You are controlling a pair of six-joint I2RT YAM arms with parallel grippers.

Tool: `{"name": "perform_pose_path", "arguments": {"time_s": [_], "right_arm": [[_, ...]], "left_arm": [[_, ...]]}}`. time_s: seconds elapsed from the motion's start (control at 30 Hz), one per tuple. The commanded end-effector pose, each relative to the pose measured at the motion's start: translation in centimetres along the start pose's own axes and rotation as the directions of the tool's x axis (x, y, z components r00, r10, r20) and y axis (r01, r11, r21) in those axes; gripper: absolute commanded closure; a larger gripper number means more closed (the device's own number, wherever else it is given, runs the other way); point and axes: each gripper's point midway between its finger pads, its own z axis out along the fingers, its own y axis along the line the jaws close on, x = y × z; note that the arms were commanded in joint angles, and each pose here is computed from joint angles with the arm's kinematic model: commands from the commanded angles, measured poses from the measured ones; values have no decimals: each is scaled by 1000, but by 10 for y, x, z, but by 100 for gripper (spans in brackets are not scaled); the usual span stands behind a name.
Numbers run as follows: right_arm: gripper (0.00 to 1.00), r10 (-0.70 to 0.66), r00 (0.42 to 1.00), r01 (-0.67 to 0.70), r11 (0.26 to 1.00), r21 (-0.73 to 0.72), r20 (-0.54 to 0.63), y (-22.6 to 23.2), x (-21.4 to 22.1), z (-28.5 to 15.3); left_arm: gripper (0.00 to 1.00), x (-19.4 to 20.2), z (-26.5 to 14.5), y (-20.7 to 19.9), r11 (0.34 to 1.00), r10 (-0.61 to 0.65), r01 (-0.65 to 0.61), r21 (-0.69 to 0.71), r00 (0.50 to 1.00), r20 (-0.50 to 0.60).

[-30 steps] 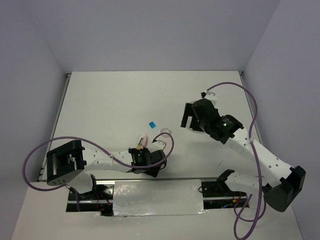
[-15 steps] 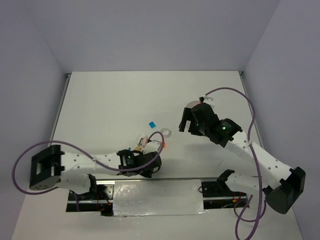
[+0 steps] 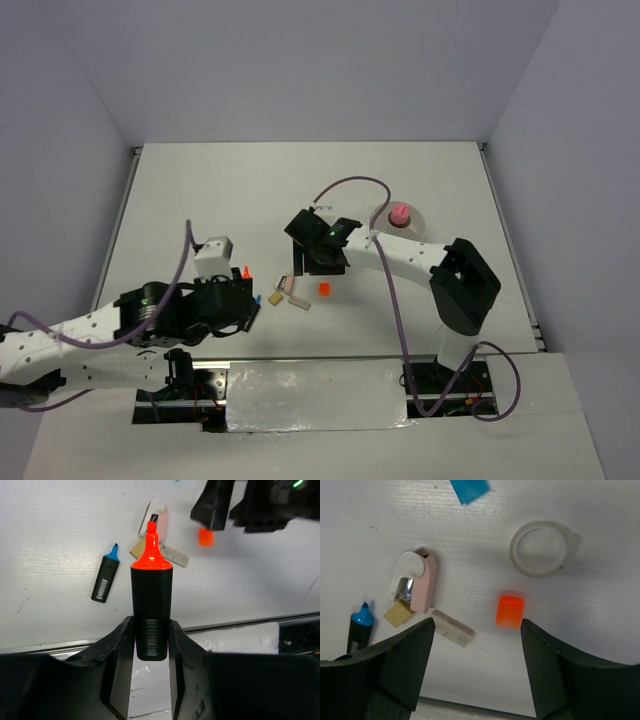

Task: Sort the stationery into containers
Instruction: Pick up the pen from the corner of the board, then close the pen cap on the pen.

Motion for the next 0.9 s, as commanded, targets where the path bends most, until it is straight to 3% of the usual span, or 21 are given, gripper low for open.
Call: {"name": "perform_pose_path", "arguments": {"time_s": [0.0, 0.3, 0.53, 0.7, 0.87], "right_arm": [[24, 35, 999, -35, 999, 30, 11, 7, -2, 11], [30, 15, 999, -11, 996, 83, -48, -16, 31, 33], [36, -1, 995, 13, 993, 117, -101, -32, 55, 52], [44, -15, 994, 25, 995, 92, -107, -29, 58, 59], [44, -25, 995, 33, 996, 82, -96, -28, 54, 64]], "left_arm": [[100, -29, -20, 13, 997, -69, 67, 23, 993, 94], [100, -25, -22, 24, 1000, -1, 0, 13, 997, 80], [100, -21, -16, 3, 997, 32, -36, 64, 998, 62], [100, -21, -16, -3, 995, 49, -54, 80, 997, 58], [100, -17, -14, -5, 993, 58, -63, 95, 997, 52]]}}
